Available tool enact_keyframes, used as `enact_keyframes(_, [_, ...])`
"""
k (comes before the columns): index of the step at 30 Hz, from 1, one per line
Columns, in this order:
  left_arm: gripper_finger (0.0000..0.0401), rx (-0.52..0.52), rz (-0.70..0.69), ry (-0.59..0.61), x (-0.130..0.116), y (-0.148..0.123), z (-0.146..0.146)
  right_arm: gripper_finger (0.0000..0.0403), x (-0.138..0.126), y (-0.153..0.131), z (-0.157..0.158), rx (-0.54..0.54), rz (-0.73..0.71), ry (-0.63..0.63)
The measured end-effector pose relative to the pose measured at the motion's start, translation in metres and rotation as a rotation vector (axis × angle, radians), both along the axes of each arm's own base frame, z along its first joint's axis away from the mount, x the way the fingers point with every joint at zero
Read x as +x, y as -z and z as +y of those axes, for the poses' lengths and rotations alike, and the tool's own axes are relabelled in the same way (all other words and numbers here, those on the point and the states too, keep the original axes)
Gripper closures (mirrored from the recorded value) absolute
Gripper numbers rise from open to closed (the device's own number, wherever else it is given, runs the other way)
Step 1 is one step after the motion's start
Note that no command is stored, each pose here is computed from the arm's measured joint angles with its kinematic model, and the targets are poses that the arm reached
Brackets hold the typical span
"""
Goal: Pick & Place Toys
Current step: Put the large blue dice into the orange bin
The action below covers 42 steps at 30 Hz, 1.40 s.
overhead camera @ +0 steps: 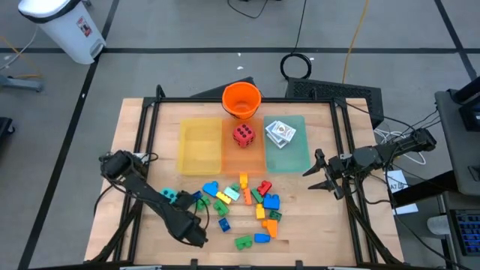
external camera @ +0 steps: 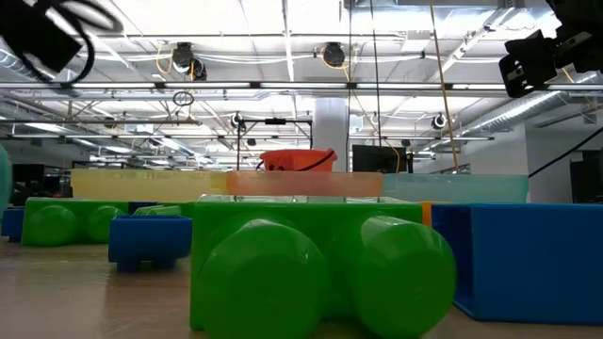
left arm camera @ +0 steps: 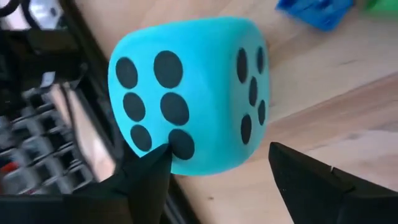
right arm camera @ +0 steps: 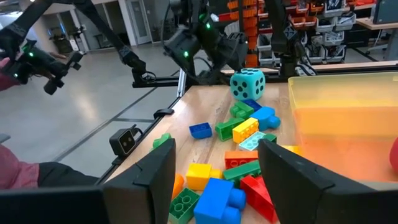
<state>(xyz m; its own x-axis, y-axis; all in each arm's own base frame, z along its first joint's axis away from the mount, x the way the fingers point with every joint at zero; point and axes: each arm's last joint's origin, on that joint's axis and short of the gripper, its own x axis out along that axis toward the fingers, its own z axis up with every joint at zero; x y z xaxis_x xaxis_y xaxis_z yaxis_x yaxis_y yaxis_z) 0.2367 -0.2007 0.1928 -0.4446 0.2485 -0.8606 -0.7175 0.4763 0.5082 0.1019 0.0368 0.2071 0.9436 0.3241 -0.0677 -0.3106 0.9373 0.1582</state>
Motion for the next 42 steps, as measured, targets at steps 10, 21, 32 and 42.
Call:
enact_keyframes(10, [0.0162, -0.044, -0.143, 0.072, 0.001, -0.018, -0.001, 0.0207, 0.000, 0.000, 0.000, 0.001, 0.003, 0.000])
enact_keyframes(21, [0.0094, -0.019, -0.059, 0.015, 0.009, -0.017, 0.023, 0.0207, 0.000, 0.001, 0.000, 0.008, 0.008, 0.001])
enact_keyframes(32, [0.0034, 0.038, -0.057, -0.078, 0.015, -0.007, 0.025, 0.0206, 0.000, 0.001, 0.000, 0.007, 0.009, 0.001])
enact_keyframes(42, [0.0069, 0.042, 0.107, -0.065, 0.018, 0.025, 0.019, 0.0206, 0.000, 0.001, 0.000, 0.007, 0.009, 0.001])
